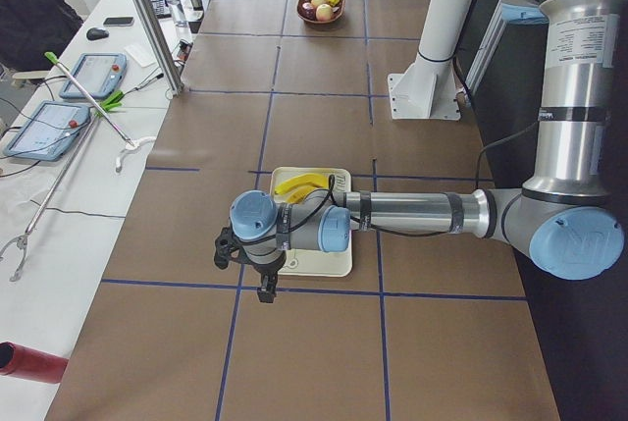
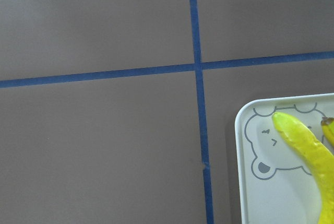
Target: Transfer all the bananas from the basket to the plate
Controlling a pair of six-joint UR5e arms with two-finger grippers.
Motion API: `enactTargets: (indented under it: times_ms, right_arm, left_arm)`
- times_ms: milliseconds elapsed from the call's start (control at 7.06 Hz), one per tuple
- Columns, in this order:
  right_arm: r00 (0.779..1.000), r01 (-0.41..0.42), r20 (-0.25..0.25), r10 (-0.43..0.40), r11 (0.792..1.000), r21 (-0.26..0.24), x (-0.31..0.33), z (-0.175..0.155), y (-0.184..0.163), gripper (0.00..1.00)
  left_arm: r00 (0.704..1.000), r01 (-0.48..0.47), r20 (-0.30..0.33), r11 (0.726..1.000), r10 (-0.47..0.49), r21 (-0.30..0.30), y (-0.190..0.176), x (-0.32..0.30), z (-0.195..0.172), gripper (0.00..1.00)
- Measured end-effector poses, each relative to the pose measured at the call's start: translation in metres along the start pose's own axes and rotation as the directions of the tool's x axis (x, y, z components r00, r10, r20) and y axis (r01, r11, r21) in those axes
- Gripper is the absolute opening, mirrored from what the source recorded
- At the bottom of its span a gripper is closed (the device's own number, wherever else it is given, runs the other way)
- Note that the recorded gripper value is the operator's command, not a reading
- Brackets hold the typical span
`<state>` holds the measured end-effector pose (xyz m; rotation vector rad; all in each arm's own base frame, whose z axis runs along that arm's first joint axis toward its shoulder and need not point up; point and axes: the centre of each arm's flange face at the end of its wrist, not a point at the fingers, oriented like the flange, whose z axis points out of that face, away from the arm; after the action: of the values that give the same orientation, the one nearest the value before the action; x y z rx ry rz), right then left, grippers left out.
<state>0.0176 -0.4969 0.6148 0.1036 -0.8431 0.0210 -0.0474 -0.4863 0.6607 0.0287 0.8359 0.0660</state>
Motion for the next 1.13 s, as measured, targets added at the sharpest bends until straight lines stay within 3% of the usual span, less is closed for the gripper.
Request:
enactTargets:
  times_ms: [283,567,850,1134]
  right_arm:
    - [0.998,-0.052,0.043,0.051,0.998,0.019,0.014,-0.02,0.005,1.0]
    - [0.99,-0.128,0.057,0.128,0.992,0.006,0.021,-0.042,0.01,1.0]
    - [0.99,-0.139,0.029,0.139,0.99,-0.003,0.022,-0.046,0.011,1.0]
    - [0.996,-0.08,-0.028,0.08,0.997,-0.012,0.03,-0.042,0.013,1.0]
  left_arm:
    - [1.0,0.003,-0.004,1.0,-0.003,0.0,0.001,-0.001,0.0,1.0]
    - [1.0,0.003,-0.005,1.0,-0.003,0.001,0.001,-0.001,0.0,1.0]
    - [1.0,0.001,-0.004,1.0,-0.001,0.003,-0.001,0.0,-0.001,1.0]
    - [1.0,-0.001,-0.004,1.0,0.001,0.006,-0.004,0.002,-0.003,1.0]
